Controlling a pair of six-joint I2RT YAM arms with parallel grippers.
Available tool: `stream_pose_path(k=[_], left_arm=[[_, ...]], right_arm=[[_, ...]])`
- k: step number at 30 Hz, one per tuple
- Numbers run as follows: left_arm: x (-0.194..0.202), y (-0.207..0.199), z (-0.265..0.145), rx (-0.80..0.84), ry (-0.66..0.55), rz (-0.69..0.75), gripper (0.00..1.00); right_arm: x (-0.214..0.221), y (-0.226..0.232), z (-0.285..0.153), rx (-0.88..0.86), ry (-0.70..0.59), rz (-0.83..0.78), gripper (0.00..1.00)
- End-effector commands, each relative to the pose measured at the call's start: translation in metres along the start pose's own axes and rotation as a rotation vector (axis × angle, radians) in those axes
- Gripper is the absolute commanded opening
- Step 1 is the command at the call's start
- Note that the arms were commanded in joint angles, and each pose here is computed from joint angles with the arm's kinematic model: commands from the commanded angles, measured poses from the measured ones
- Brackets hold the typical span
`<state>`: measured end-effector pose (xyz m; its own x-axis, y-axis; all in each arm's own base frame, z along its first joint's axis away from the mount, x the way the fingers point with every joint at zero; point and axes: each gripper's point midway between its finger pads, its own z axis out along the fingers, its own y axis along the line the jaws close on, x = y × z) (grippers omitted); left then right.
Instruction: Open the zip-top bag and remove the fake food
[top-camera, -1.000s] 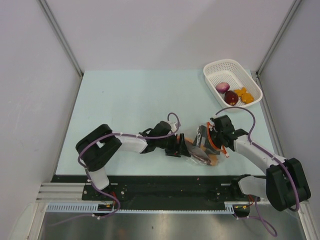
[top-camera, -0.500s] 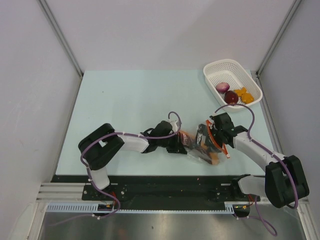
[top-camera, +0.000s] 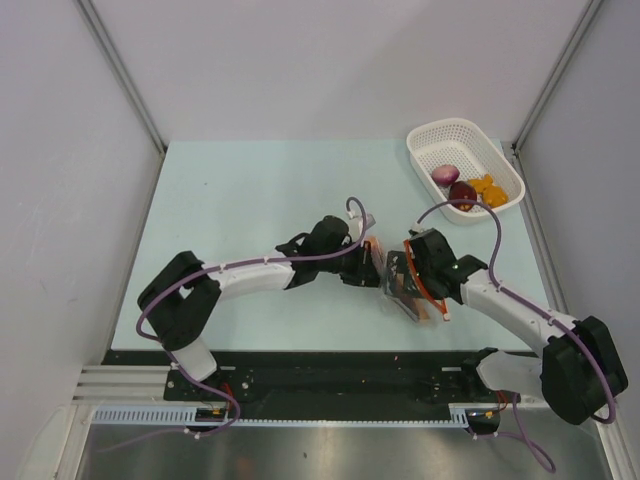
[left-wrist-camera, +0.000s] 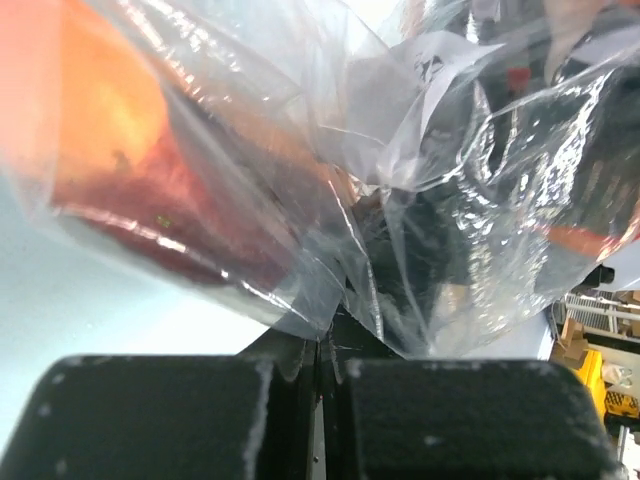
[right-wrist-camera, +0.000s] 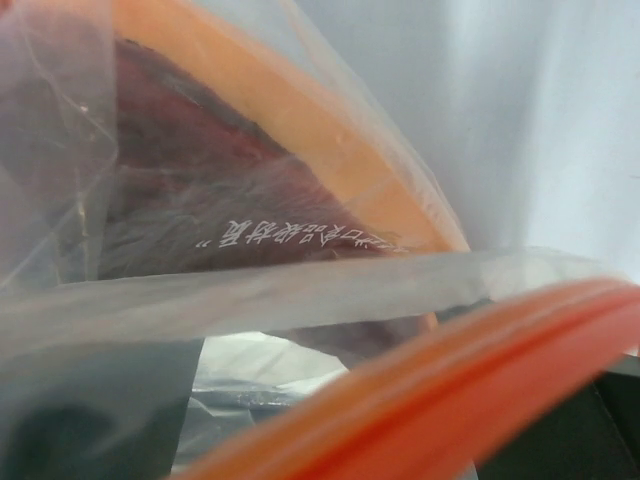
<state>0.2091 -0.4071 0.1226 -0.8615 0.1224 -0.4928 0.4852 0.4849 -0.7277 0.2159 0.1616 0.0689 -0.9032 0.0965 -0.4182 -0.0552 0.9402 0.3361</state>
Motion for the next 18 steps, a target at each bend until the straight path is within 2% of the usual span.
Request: stream_pose_path(k=[1, 2, 4, 5, 6, 7, 9, 10, 13, 18], left_arm=[[-0.038, -0.042, -0.011, 0.109, -0.081, 0.093, 0.00], [-0.036, -0.039, -0.013, 0.093, -0.074, 0.091, 0.00], [-0.033, -0.038, -0.015, 0.084, -0.066, 0.094, 0.00], [-0.032, -0.037, -0.017, 0.075, -0.060, 0.095, 0.00], [-0.031, -0.034, -0.019, 0.063, -0.065, 0.093, 0.00], [-0.031, -0.032, -0.020, 0.056, -0.067, 0.091, 0.00], [-0.029, -0.023, -0.023, 0.018, -0.058, 0.083, 0.00], [-0.029, -0.020, -0.024, 0.007, -0.053, 0.082, 0.00], [-0.027, -0.001, -0.029, -0.056, -0.043, 0.053, 0.00], [-0.015, 0.021, -0.030, -0.113, 0.020, 0.053, 0.00]], right_arm=[[-0.010, -0.014, 0.008, 0.135, -0.083, -0.001, 0.97], [-0.010, -0.023, 0.013, 0.195, -0.091, -0.002, 0.88], [-0.006, -0.029, 0.016, 0.225, -0.087, -0.006, 0.78], [-0.008, -0.028, 0.018, 0.213, -0.098, -0.007, 0.66], [-0.007, -0.027, 0.018, 0.205, -0.098, -0.011, 0.60], [-0.007, -0.025, 0.018, 0.194, -0.105, -0.016, 0.45], [-0.009, -0.025, 0.013, 0.192, -0.118, -0.024, 0.30], [-0.010, -0.025, 0.010, 0.195, -0.124, -0.030, 0.19], [-0.019, -0.021, -0.005, 0.176, -0.162, -0.047, 0.00], [-0.027, -0.004, -0.029, 0.077, -0.155, -0.012, 0.00]])
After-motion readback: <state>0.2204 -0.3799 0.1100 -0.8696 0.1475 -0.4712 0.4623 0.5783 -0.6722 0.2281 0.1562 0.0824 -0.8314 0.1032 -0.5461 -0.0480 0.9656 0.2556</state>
